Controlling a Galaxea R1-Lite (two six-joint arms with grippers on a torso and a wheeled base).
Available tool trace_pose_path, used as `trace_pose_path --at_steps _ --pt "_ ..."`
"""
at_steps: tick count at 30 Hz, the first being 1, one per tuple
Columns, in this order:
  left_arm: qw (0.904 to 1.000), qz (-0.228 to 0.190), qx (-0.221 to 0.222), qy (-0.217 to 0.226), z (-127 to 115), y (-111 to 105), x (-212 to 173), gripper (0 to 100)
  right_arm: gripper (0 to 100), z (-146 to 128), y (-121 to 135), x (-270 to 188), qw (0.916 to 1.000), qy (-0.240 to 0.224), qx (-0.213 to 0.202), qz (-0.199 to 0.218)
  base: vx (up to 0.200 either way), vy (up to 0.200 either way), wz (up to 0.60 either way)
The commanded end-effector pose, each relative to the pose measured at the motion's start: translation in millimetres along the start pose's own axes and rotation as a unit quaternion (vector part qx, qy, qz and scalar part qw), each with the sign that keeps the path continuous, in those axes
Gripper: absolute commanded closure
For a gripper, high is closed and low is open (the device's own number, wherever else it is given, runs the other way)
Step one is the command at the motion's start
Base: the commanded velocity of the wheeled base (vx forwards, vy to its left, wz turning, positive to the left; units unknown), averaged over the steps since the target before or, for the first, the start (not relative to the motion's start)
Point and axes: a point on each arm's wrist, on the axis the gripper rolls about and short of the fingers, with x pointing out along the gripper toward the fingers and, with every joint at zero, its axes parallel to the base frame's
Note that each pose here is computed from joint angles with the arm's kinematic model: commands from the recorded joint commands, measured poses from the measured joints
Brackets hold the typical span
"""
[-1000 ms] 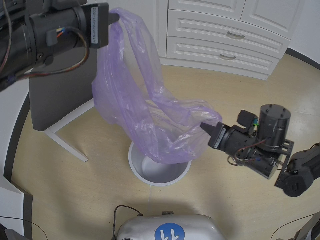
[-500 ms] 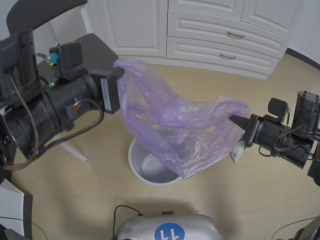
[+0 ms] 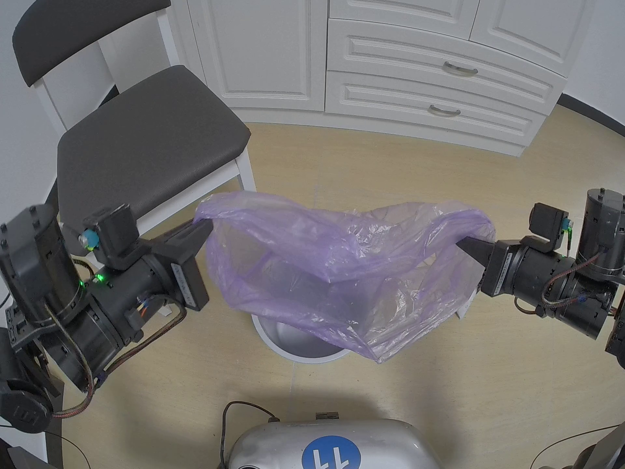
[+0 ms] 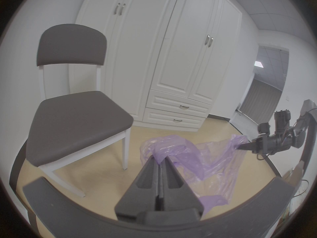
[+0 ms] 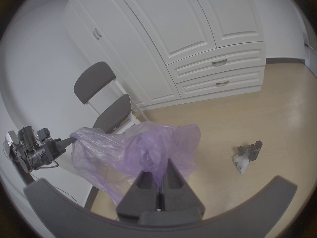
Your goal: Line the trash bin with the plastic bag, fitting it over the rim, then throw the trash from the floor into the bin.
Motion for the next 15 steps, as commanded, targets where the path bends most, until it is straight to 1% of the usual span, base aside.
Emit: trace_pose_path --at_steps 1,5,6,7,8,9,15 --pt "0.9982 0.047 0.006 0.035 -28.2 24.9 -4.4 100 100 -10.3 -3.8 -4.5 0.9992 0.015 -0.037 -0.01 0.0 0.0 0.0" --pt "0.9962 0.075 0.007 0.043 -31.6 40.9 -3.8 100 100 -11.7 -6.6 -7.8 0.9981 0.014 -0.055 -0.024 0.0 0.0 0.0" --pt "0.9962 0.075 0.007 0.043 -31.6 40.9 -3.8 100 100 -11.7 -6.6 -7.8 0.9981 0.014 -0.055 -0.024 0.0 0.0 0.0" --pt "0.996 0.077 0.006 0.044 -31.4 47.0 -4.0 100 100 -10.8 -8.5 -8.0 0.9978 0.012 -0.058 -0.028 0.0 0.0 0.0" --pt "0.996 0.077 0.006 0.044 -31.3 47.6 -3.9 100 100 -11.2 -8.6 -8.1 0.9978 0.013 -0.059 -0.028 0.0 0.0 0.0" --pt "0.9959 0.079 0.004 0.044 -30.8 52.8 -4.1 100 100 -10.8 -10.3 -8.0 0.9973 0.013 -0.065 -0.032 0.0 0.0 0.0" --pt "0.9954 0.084 0.004 0.046 -32.2 57.3 -6.0 100 100 -14.4 -17.6 -7.4 0.9952 0.022 -0.083 -0.047 0.0 0.0 0.0"
